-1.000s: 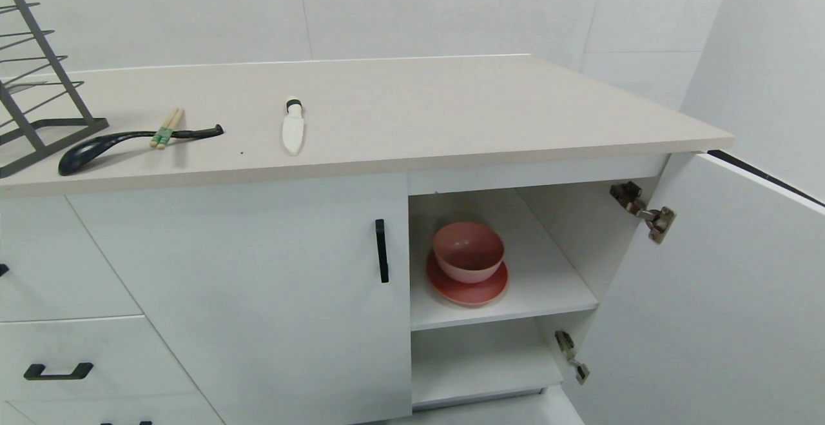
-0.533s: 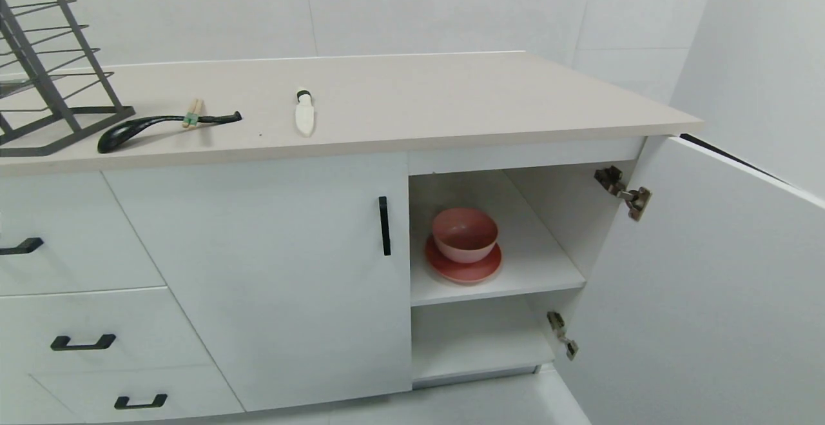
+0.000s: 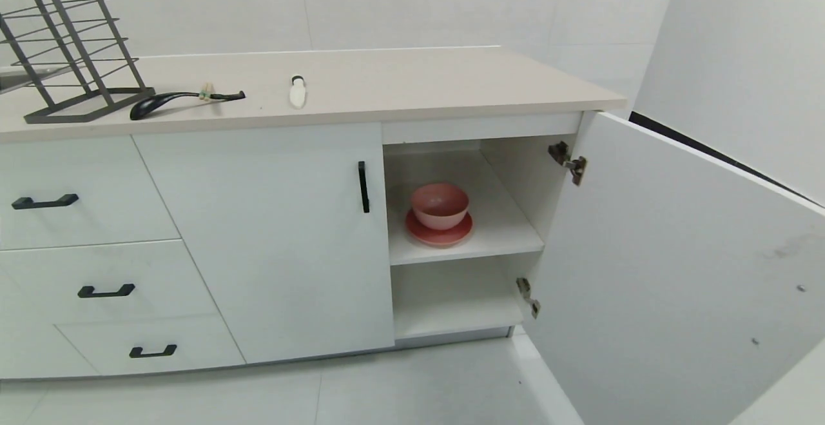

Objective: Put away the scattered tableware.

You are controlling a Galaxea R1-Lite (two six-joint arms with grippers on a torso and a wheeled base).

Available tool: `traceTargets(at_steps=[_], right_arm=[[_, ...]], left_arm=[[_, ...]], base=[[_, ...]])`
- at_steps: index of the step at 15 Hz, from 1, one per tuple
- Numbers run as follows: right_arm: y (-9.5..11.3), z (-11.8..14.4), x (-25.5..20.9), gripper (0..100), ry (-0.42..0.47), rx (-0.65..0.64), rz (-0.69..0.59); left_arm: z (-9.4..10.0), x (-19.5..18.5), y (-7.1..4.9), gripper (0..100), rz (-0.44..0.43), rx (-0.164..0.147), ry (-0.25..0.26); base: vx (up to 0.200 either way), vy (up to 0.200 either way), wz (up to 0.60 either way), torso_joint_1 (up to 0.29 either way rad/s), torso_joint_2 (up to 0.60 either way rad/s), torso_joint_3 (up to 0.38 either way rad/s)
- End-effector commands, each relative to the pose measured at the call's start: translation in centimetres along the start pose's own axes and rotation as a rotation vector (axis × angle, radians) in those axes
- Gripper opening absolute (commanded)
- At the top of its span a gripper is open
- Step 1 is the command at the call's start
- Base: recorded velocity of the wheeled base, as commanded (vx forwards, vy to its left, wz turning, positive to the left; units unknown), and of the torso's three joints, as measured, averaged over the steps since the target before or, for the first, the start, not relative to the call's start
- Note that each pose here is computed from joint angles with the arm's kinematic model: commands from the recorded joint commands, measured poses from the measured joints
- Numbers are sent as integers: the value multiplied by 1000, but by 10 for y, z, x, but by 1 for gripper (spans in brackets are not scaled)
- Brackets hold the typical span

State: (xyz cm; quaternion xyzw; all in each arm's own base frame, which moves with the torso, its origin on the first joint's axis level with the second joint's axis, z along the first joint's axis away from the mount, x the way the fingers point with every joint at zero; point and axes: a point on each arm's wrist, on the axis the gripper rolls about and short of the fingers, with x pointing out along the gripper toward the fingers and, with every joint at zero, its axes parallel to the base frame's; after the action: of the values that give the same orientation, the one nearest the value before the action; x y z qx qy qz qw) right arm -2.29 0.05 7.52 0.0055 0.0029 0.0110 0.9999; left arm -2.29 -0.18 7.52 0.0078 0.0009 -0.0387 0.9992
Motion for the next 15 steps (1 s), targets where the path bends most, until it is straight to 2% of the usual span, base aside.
traceTargets(at_steps=[1, 2, 5, 15], right_arm=[[0, 0, 0, 0, 0, 0, 1], [0, 0, 0, 0, 0, 0, 1], [0, 0, 0, 0, 0, 0, 1], [0, 0, 0, 0, 0, 3, 1]], left_arm=[[0, 0, 0, 100, 1, 0, 1], [0, 0, 0, 100, 1, -2, -1], [0, 0, 0, 100, -1, -5, -1], [0, 0, 0, 100, 4, -13, -1]], base=[[-200, -200, 0, 2, 7, 2], [-200, -200, 0, 2, 2, 2], [-200, 0, 0, 1, 4, 7], [0, -200, 0, 0, 1, 1]])
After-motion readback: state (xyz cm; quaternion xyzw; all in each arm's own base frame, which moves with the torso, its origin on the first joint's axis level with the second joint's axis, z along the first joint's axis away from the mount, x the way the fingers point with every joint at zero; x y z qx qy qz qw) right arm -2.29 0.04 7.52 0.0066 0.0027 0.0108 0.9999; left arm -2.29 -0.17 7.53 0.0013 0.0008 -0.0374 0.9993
